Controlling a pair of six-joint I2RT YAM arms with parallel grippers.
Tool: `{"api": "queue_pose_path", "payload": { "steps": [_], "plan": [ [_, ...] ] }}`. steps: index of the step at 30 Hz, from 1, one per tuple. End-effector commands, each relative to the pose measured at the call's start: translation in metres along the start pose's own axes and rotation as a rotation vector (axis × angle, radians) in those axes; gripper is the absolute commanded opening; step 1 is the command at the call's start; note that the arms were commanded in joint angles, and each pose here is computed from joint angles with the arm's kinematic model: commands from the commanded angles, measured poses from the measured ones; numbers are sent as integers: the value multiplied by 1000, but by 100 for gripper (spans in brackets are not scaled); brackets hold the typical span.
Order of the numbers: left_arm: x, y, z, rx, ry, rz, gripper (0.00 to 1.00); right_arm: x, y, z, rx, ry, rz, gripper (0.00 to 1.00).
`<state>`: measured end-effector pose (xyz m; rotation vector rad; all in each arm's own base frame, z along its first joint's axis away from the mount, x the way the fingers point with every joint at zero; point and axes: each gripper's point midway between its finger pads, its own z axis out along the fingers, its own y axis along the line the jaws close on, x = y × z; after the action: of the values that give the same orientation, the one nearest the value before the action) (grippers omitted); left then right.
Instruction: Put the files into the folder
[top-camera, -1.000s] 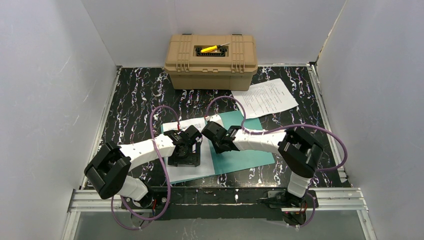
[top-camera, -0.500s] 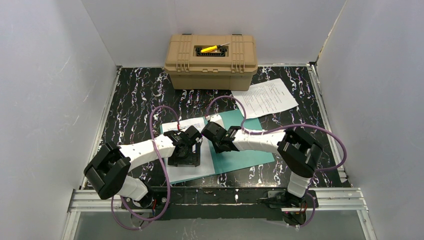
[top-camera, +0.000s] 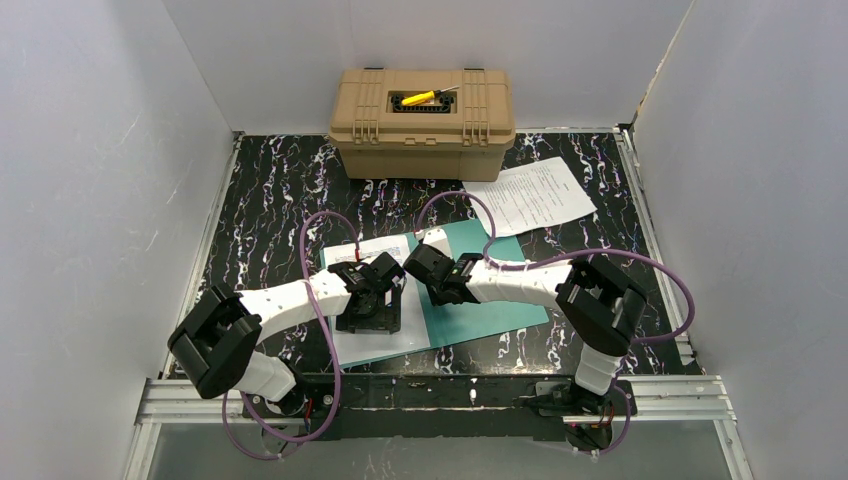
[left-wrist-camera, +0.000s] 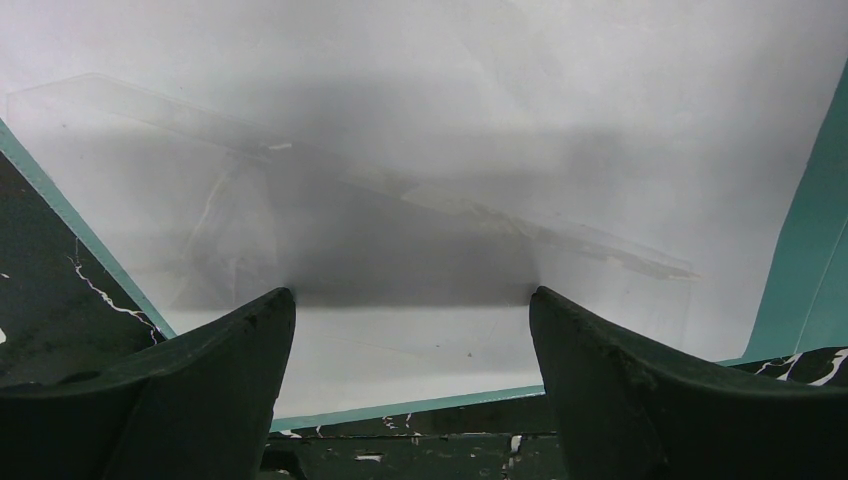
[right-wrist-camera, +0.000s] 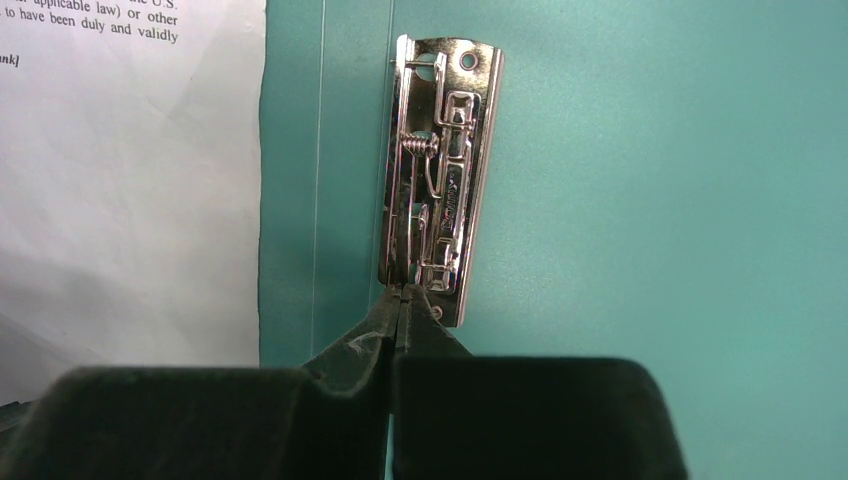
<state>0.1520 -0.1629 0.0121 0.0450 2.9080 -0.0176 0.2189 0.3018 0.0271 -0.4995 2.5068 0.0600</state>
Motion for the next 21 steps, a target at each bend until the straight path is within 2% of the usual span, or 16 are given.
{"api": "queue_pose_path", "payload": {
  "steps": [1,8,21],
  "plan": [
    [25,12,30,-45,81,-22,85,64,-55,3,253,167,-185,1],
    [27,13,29,-45,82,-21,85,37,-40,-8,195,99,-128,1],
    [25,13,27,-41,74,-12,84,-39,-8,-49,64,-81,-34,1]
  ]
}}
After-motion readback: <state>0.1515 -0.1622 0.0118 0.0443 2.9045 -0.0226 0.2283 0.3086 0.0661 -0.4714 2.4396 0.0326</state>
